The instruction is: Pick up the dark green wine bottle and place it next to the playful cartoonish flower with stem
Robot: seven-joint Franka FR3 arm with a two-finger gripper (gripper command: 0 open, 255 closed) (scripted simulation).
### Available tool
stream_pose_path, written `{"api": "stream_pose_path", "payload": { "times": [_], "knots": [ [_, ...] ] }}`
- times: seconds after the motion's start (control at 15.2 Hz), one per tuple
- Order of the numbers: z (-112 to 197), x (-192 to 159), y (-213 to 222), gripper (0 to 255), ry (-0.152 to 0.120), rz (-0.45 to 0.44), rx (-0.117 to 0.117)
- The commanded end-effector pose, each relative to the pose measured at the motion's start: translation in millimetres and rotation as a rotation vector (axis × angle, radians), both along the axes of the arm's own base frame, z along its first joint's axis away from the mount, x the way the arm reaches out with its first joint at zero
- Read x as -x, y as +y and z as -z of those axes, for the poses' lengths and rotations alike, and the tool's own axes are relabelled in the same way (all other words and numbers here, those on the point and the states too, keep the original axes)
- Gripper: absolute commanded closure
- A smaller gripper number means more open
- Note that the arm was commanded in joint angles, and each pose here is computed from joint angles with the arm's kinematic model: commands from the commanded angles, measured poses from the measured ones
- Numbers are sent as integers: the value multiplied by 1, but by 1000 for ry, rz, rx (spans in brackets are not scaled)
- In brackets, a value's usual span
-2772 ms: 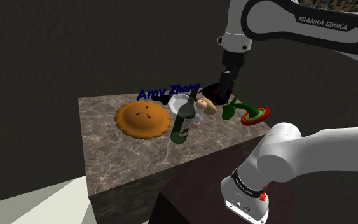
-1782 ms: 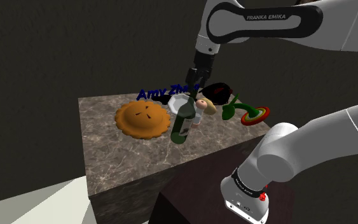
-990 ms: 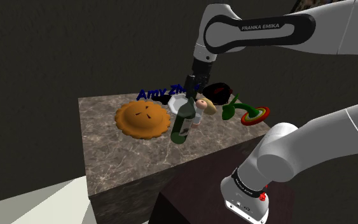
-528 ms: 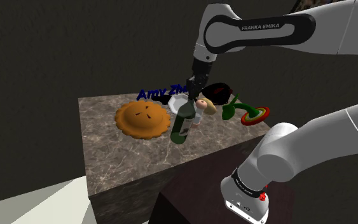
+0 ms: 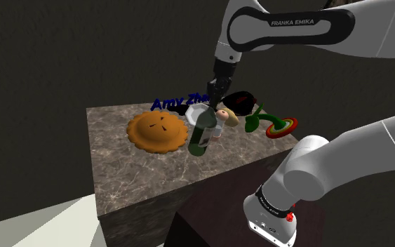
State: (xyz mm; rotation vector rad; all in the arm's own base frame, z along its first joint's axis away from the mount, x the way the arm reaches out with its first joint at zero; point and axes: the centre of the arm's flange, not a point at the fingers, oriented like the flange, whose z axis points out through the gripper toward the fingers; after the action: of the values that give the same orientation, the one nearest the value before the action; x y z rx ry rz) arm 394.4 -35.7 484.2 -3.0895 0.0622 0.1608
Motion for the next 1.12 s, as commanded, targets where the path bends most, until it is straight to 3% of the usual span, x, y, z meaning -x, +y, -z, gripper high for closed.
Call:
{"api": "stream_pose_path", "payload": {
  "times": [0.0, 1.06],
  "knots": [
    [-11, 0, -1, 255, 0, 0, 0],
    [-96, 0, -1, 255, 0, 0, 0]
  ]
}}
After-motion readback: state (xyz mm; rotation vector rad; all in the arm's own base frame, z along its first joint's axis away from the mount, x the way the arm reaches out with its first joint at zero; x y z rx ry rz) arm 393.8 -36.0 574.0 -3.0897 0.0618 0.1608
